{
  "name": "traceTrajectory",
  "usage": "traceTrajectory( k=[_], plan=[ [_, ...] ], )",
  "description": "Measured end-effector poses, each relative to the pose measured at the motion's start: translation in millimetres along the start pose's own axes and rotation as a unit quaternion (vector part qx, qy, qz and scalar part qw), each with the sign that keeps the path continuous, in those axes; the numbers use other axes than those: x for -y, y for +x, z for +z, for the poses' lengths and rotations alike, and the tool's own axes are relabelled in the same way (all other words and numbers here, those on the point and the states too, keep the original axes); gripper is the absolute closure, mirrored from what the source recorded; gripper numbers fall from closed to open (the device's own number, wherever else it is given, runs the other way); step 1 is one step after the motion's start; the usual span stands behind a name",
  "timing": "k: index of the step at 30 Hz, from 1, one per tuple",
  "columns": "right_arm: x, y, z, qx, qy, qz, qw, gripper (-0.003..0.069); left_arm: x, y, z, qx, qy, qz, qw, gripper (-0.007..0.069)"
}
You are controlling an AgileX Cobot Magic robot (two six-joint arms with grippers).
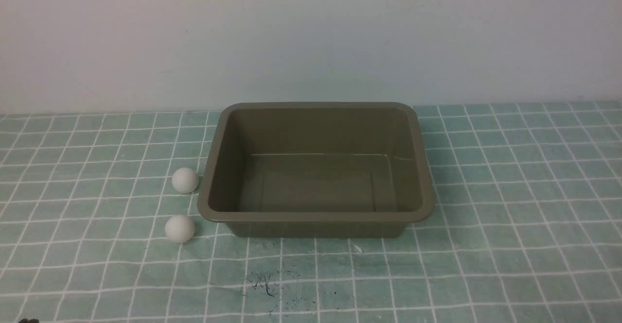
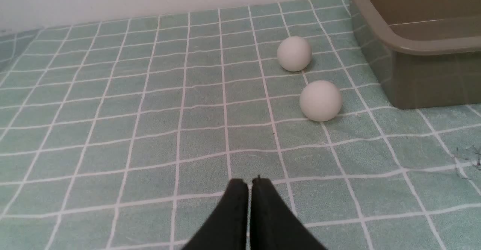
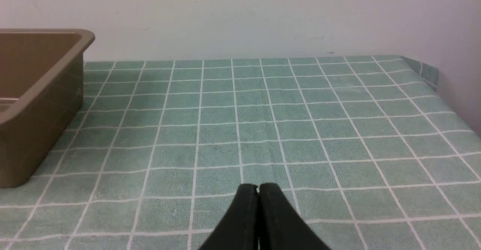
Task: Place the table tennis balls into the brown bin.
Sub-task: 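Reach for and grasp a ping pong ball on the table beside the basket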
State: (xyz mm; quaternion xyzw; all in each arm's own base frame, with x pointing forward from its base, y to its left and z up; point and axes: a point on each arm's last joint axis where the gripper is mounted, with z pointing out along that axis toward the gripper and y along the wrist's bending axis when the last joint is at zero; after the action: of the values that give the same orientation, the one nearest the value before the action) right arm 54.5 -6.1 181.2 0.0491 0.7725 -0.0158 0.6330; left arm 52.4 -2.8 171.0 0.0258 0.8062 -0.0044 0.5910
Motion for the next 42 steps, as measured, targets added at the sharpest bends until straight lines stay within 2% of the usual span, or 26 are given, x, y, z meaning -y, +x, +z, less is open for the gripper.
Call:
traceTrajectory(
  k=[26, 32, 36, 39, 42],
  plan=[
    [0, 0, 0, 0.0, 0.0, 0.0, 1.0, 0.0668, 0, 0, 0, 0.0, -0.002, 0.004, 1.0, 0.063],
    [0, 0, 0, 0.0, 0.0, 0.0, 1.0, 0.0668, -2, -10, 0, 0.054, -0.015, 0.025, 0.998, 0.063],
    [0, 0, 0, 0.0, 0.0, 0.0, 1.0, 0.0668, -2, -20, -2, 0.114, -0.007, -0.032, 0.993, 0.063],
    [0, 0, 0, 0.0, 0.0, 0.0, 1.0, 0.0668, -2, -28, -5, 0.16, 0.012, -0.139, 0.977, 0.063],
    [0, 0, 0, 0.0, 0.0, 0.0, 1.0, 0.0668, -3, -33, -6, 0.186, 0.023, -0.201, 0.962, 0.063]
  ],
)
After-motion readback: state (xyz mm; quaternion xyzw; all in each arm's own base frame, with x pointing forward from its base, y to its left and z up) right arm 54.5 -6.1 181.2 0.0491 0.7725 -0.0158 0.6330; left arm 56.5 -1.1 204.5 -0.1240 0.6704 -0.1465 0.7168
